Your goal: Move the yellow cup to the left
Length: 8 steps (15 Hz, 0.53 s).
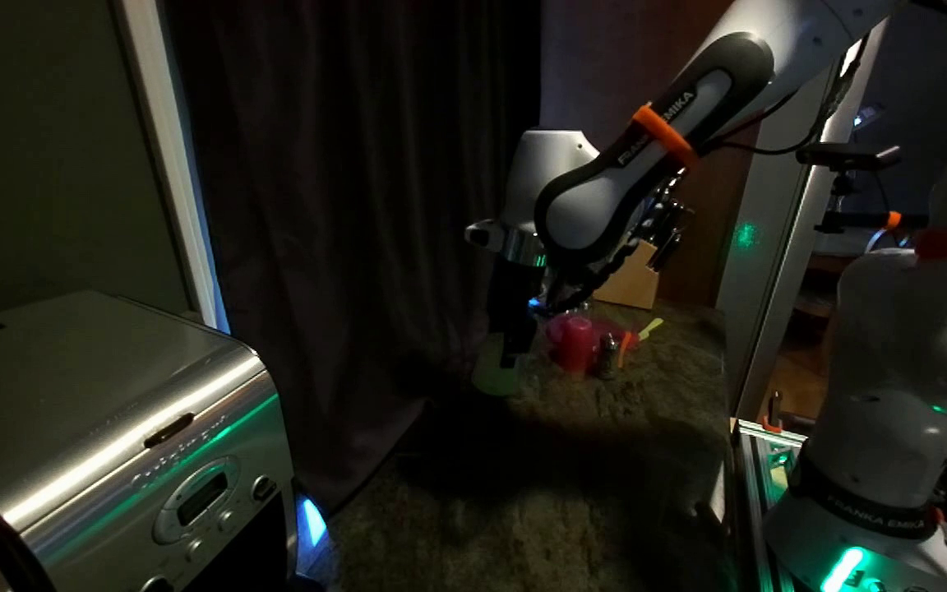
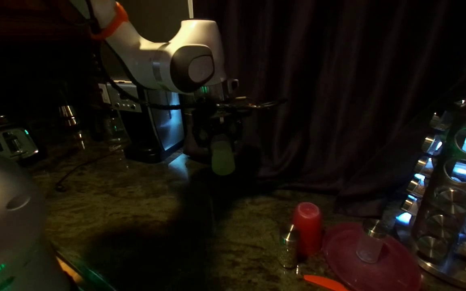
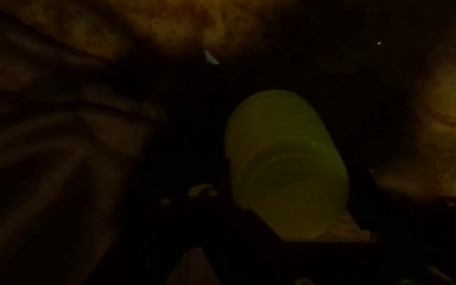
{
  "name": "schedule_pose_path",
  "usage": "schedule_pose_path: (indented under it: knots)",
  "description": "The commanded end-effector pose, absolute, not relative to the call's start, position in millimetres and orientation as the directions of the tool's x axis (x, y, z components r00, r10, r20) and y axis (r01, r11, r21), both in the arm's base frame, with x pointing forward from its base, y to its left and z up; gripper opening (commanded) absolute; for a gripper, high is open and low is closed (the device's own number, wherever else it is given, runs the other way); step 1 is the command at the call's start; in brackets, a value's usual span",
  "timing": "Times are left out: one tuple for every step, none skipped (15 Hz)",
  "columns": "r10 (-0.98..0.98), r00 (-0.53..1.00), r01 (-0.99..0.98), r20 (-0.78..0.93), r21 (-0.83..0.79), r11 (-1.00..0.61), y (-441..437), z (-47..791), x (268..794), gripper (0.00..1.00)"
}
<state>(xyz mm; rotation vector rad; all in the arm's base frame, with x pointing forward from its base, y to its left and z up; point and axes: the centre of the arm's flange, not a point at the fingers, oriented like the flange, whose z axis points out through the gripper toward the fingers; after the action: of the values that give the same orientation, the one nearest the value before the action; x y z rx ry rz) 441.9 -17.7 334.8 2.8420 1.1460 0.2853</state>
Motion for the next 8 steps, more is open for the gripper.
schedule_pose_path:
  knots:
    - [0.811,0.563,0.812,0.160,0.075,-0.578,38,350,436,0.44]
    - [0.839,0.518,0.843,0.165,0.067,-0.533,54,353,435,0.44]
    - [0.866,0.471,0.872,0.171,0.056,-0.486,67,356,433,0.44]
    - [0.888,0.425,0.898,0.175,0.043,-0.438,80,358,432,0.44]
    - [0.907,0.380,0.920,0.181,0.025,-0.390,91,361,430,0.44]
    - [0.921,0.339,0.938,0.192,0.002,-0.346,101,361,428,0.44]
    - [0.924,0.314,0.949,0.218,-0.037,-0.314,112,361,424,0.44]
    - [0.927,0.288,0.958,0.241,-0.072,-0.279,119,361,423,0.44]
